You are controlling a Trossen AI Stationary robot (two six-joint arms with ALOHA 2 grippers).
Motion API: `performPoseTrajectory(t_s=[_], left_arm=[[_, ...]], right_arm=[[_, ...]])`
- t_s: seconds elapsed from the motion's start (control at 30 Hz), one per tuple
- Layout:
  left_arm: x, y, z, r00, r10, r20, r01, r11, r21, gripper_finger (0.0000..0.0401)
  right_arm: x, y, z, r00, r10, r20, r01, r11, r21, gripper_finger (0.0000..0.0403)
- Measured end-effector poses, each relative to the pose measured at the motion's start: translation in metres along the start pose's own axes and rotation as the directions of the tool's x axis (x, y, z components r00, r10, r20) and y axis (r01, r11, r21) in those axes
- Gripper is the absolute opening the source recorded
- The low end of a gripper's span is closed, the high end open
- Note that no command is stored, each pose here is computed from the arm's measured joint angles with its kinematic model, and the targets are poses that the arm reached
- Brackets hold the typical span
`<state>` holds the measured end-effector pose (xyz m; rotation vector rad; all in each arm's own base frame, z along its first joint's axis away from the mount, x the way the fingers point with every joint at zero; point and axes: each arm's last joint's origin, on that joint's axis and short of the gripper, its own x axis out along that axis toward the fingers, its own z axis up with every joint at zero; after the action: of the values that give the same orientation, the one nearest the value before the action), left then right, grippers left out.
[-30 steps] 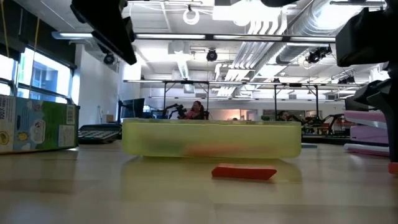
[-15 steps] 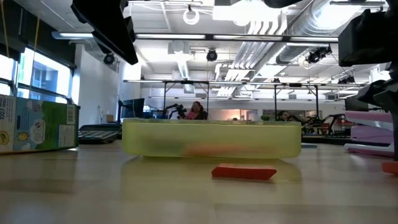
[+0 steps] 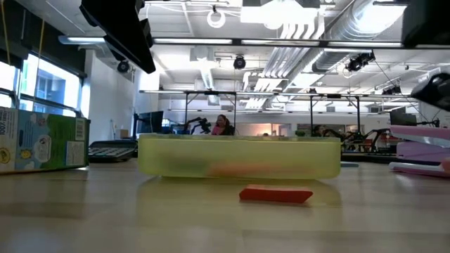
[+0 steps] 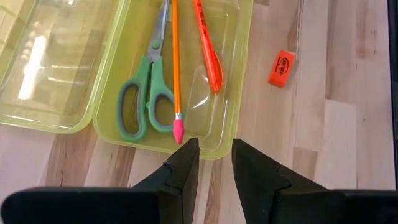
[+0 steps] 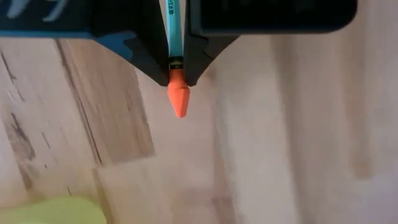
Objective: Pack school essentials
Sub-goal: Put the light blue pencil into the yellow supply box
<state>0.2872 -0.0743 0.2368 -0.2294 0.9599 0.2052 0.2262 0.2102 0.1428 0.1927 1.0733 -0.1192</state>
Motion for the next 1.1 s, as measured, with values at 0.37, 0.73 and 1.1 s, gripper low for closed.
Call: performPoseTrajectory(t_s=[0.37,0.73,1.1], left_arm=[[0.0,0.0,0.0,1.0,-0.001,-0.001,0.001,1.0,0.0,0.0085],[0.0,0.0,0.0,1.0,-0.008,-0.005,0.008,1.0,0.001,0.0085],[0.0,0.0,-0.001,1.0,-0.004,-0.014,0.004,1.0,0.004,0.0085]], right_arm=[[-0.03,-0.001,0.026,0.974,0.067,0.215,-0.051,0.996,-0.078,0.0022],[-0.076,-0.011,0.08,0.811,0.208,0.547,-0.044,0.953,-0.298,0.0023],[-0.081,-0.039,0.128,0.672,0.321,0.667,0.15,0.823,-0.547,0.0023]])
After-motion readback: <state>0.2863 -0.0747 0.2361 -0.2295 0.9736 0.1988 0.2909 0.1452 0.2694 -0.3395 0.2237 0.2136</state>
